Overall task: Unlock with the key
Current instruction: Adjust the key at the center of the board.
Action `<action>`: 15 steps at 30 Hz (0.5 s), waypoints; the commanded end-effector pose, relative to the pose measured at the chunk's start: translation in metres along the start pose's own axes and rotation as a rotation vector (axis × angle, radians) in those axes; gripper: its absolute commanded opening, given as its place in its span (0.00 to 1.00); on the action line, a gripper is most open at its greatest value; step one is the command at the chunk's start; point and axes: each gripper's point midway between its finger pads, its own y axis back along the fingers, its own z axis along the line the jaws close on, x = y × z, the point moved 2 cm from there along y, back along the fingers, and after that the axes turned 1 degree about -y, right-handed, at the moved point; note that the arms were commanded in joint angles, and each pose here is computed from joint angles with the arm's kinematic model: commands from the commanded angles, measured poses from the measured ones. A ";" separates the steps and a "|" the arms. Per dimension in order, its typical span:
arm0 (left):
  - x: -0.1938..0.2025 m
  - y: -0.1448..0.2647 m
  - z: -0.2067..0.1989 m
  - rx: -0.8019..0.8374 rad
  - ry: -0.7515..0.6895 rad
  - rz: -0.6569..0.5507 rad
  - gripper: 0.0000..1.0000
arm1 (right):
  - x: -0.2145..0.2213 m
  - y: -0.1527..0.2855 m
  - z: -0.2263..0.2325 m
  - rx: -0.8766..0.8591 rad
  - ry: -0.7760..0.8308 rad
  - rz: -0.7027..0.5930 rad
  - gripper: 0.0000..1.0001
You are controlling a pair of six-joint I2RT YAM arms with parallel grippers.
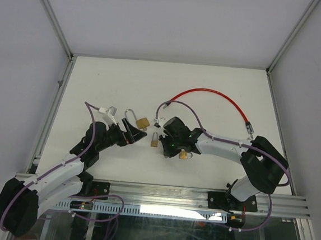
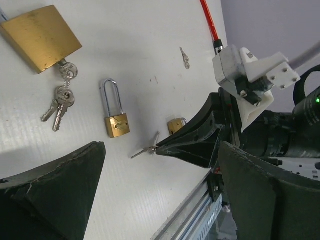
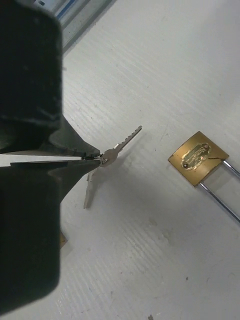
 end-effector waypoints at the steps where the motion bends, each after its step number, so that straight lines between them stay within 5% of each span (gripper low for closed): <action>1: -0.010 0.001 -0.030 0.187 -0.096 -0.039 0.99 | -0.040 0.023 0.020 -0.162 -0.043 -0.226 0.00; 15: -0.006 0.000 -0.043 0.292 -0.089 -0.028 0.99 | -0.070 0.043 0.022 -0.286 -0.203 -0.409 0.00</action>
